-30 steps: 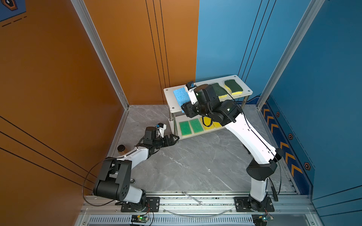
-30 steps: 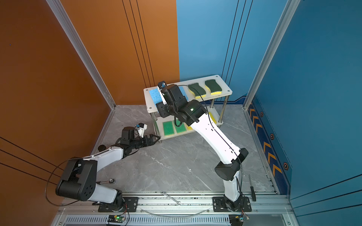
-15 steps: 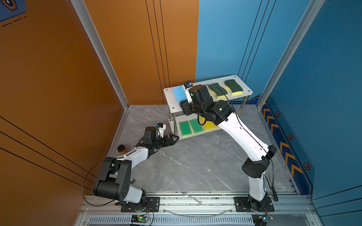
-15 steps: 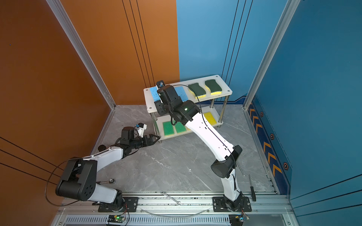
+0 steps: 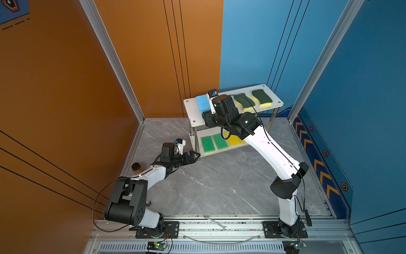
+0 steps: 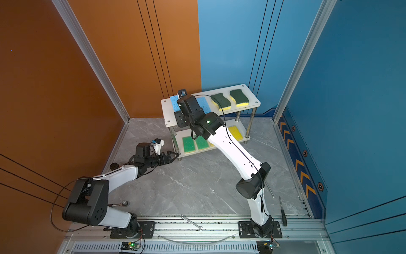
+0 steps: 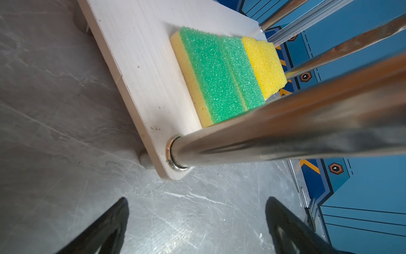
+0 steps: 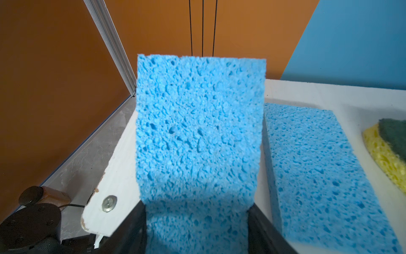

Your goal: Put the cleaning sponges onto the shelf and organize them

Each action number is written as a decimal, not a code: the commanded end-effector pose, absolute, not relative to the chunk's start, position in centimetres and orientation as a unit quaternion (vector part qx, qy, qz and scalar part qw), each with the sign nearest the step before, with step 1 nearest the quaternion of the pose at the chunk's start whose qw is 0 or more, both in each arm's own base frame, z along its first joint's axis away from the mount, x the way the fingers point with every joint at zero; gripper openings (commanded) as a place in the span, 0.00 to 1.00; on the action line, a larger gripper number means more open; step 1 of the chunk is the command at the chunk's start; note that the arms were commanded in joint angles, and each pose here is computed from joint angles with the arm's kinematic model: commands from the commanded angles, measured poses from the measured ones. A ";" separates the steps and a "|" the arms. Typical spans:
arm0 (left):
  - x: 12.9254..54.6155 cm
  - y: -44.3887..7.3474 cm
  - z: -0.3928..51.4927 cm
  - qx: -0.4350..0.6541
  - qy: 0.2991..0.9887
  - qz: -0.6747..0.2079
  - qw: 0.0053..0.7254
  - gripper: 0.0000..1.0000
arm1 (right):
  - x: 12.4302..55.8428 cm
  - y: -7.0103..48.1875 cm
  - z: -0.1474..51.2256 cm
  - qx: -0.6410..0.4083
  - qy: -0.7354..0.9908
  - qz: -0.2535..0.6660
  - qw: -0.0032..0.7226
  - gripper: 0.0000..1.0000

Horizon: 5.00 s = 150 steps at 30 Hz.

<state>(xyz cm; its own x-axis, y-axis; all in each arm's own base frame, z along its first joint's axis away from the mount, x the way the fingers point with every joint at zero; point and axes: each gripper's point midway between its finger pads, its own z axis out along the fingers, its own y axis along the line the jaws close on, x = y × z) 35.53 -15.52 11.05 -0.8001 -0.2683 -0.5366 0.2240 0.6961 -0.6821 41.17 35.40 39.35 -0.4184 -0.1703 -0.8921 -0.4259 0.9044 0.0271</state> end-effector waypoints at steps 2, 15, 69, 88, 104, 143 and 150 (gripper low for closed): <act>35.2 -15.5 10.9 -0.001 0.863 -0.395 0.316 0.98 | 42.1 35.5 39.2 -0.154 0.834 0.128 0.515 0.64; 35.3 -15.5 11.1 -0.001 0.862 -0.396 0.317 0.98 | 42.3 35.8 38.6 -0.153 0.837 0.129 0.510 0.67; 35.1 -15.2 12.2 -0.004 0.855 -0.401 0.329 0.98 | 42.0 35.4 39.4 -0.154 0.834 0.138 0.511 0.88; 34.9 -15.0 13.7 -0.002 0.853 -0.396 0.341 0.98 | 39.7 33.5 42.9 -0.175 0.816 0.137 0.534 0.92; 34.5 -13.9 16.2 0.016 0.863 -0.353 0.361 0.98 | 36.6 23.4 44.6 -0.181 0.814 0.090 0.544 0.97; 37.5 -3.8 26.0 -0.040 0.808 -0.104 0.578 0.97 | 37.4 2.0 23.2 0.018 0.866 0.068 0.495 1.00; 37.7 -3.6 26.2 -0.005 0.799 -0.072 0.597 0.98 | 39.4 1.6 19.1 0.021 0.864 0.061 0.499 1.00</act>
